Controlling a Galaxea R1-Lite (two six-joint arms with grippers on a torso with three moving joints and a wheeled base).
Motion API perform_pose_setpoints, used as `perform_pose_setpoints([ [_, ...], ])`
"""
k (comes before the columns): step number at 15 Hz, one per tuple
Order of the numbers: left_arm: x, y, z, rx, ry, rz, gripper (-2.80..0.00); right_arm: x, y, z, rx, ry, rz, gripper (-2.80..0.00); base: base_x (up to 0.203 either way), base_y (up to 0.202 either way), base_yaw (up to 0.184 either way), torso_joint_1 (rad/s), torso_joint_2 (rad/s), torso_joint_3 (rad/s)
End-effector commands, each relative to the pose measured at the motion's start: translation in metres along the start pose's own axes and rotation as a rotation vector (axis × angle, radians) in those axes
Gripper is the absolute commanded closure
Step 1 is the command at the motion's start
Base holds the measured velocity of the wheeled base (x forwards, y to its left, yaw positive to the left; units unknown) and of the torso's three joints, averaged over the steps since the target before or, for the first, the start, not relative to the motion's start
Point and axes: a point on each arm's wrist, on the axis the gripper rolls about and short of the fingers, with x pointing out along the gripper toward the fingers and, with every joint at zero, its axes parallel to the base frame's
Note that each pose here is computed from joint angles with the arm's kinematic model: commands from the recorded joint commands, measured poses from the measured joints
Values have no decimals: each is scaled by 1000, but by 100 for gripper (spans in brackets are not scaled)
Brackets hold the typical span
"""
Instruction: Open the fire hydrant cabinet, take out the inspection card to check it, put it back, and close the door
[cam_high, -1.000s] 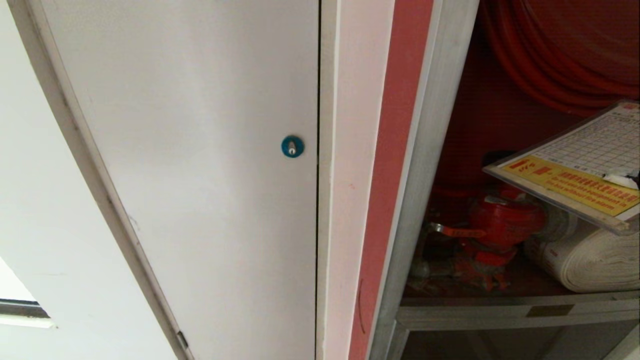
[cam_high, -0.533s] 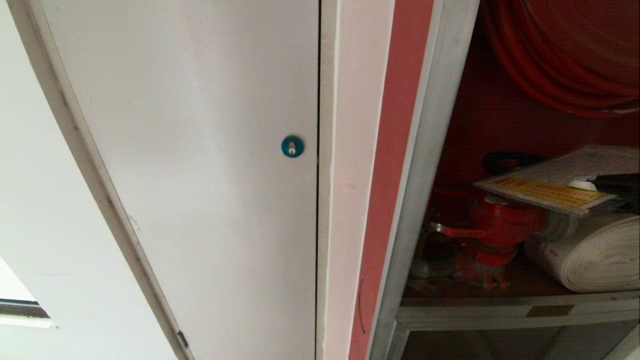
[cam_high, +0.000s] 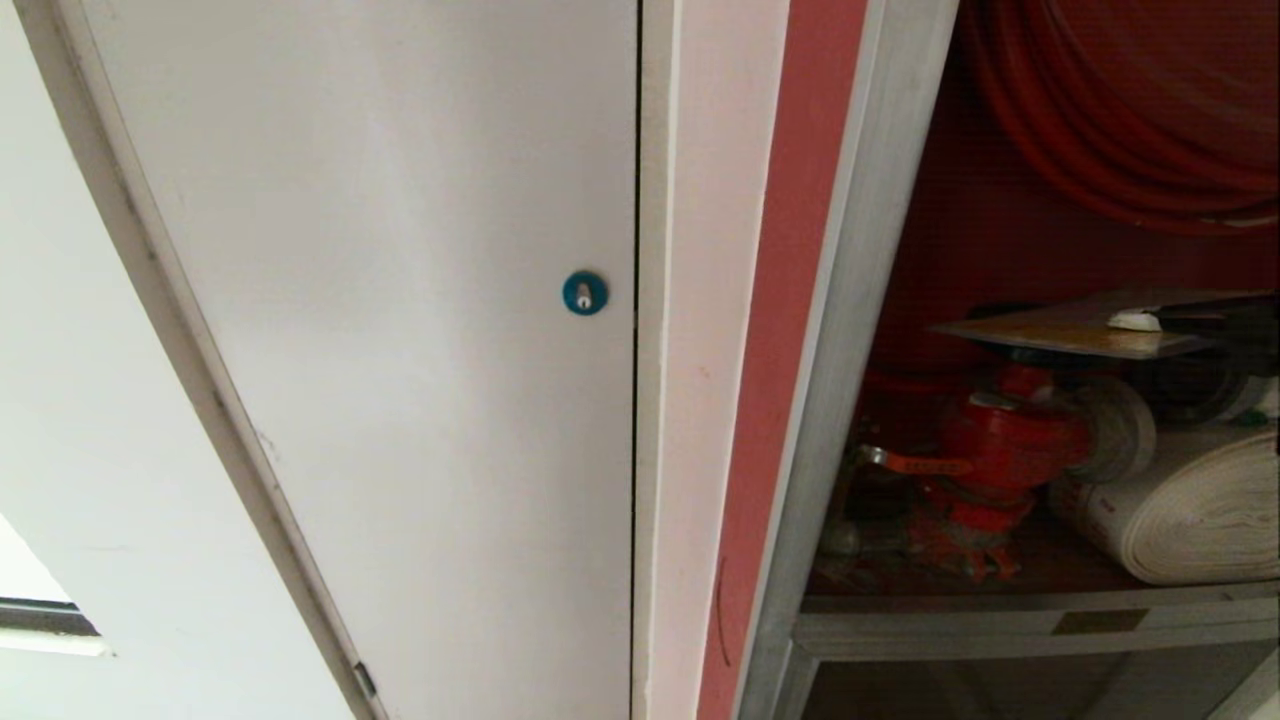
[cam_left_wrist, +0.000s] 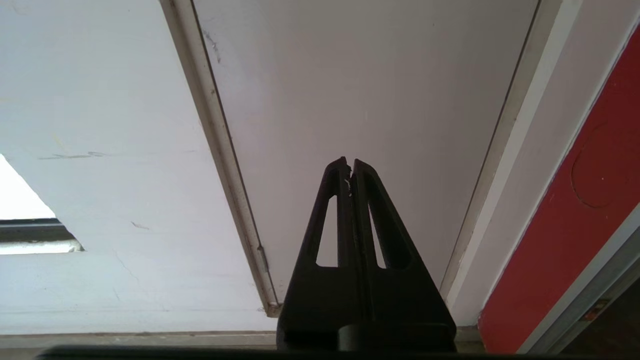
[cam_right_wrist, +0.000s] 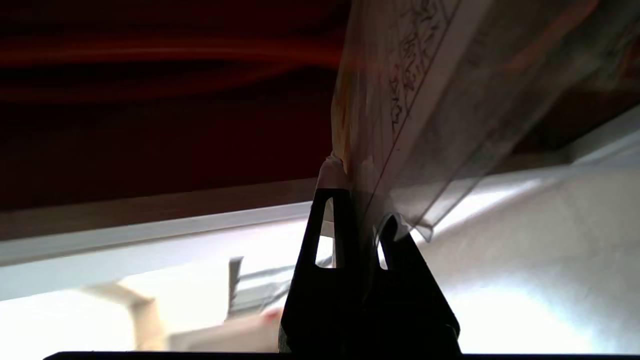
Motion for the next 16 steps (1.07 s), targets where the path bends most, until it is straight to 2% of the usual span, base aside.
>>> perform_pose_setpoints([
  [1,0,0,0,1,2,0,0,11,-5,12,43,26,-23,0,0,0,0,0,0,0],
  [5,0,0,0,0,2,-1,0,23,-2,21,34,48,10,0,0,0,0,0,0,0],
  [7,0,0,0,1,2,0,0,34,1,27,66,55,12,0,0,0,0,0,0,0],
  [16,0,0,0,1,2,0,0,56,-3,38,69,56,3,0,0,0,0,0,0,0],
])
